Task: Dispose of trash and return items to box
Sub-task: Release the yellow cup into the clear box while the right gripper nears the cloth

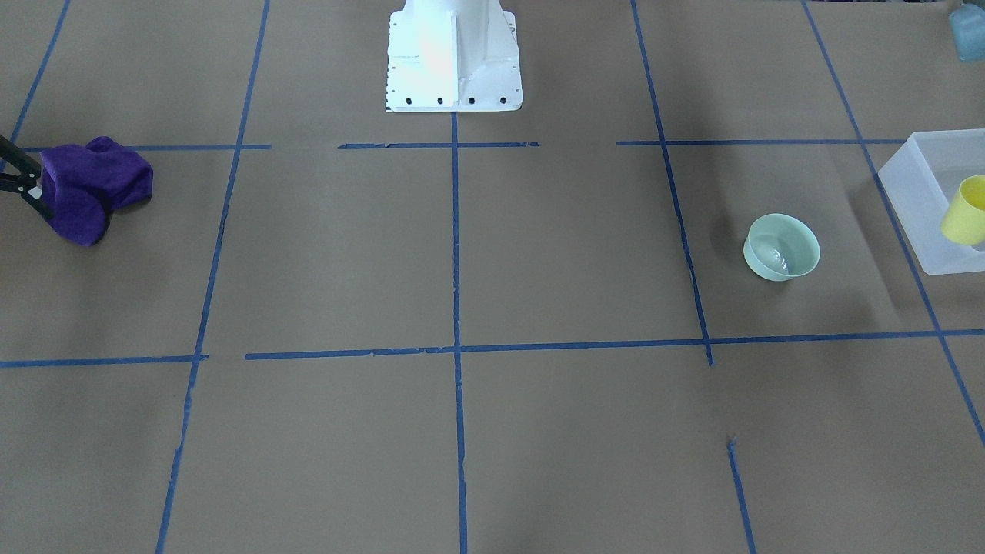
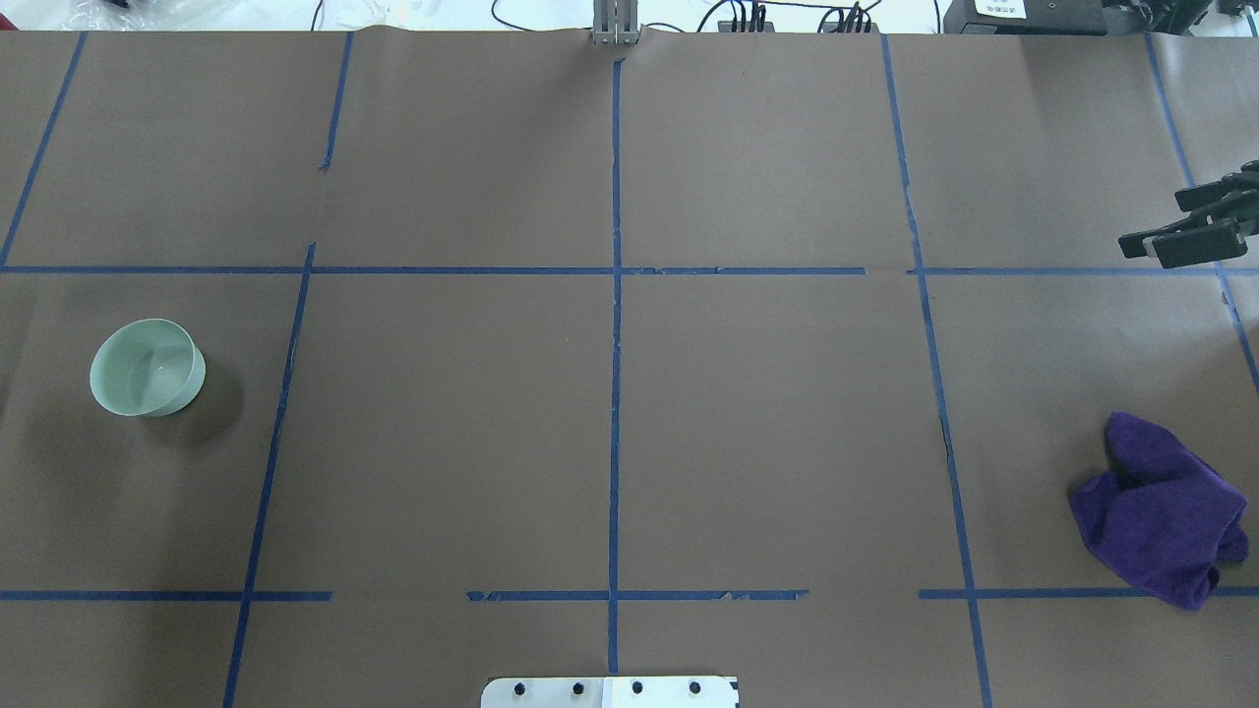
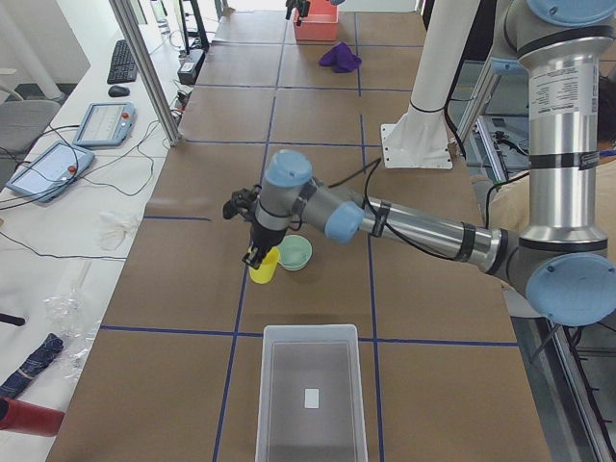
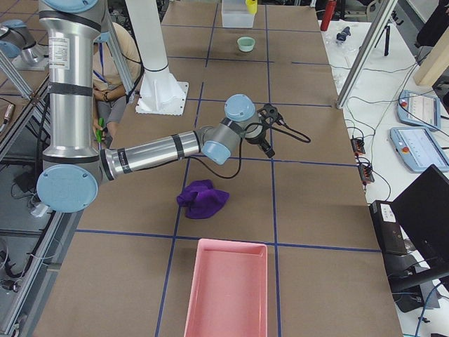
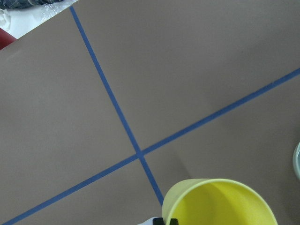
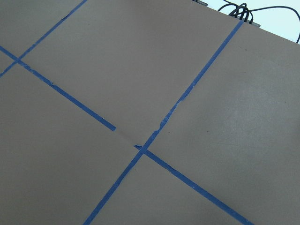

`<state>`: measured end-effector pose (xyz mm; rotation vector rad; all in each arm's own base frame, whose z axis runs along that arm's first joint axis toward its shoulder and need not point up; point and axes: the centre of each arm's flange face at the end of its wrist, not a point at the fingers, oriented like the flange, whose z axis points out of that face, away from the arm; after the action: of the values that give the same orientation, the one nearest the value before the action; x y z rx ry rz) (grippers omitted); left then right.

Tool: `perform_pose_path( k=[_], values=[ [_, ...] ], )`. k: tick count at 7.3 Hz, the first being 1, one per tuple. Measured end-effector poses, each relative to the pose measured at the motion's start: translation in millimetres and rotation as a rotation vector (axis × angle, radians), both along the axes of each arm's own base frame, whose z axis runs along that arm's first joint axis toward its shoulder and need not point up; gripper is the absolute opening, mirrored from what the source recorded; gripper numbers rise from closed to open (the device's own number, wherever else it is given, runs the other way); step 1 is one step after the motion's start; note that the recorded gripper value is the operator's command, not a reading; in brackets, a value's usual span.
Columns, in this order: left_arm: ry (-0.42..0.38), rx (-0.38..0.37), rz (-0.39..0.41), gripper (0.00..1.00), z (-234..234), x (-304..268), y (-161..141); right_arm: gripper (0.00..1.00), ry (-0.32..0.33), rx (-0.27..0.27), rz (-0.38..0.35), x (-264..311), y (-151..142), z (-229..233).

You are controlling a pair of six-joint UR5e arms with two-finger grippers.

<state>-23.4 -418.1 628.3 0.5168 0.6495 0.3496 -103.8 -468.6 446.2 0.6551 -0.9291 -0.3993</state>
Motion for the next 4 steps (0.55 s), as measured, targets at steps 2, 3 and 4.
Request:
perform_pose_path(
  k=[2,3,4],
  values=[
    [0.008,0.022,0.025,0.00,41.8,-28.4,34.4,1.00,0.002,0.003,0.002,-0.8,-0.2,-0.4],
    [-0.004,0.018,0.047,0.00,64.6,-35.2,44.1,1.00,0.003,0.002,0.002,-0.9,0.1,0.2],
    [-0.017,0.011,0.068,0.00,83.2,-38.3,50.7,1.00,0.004,0.000,0.003,-0.7,0.6,1.2]
  ],
)
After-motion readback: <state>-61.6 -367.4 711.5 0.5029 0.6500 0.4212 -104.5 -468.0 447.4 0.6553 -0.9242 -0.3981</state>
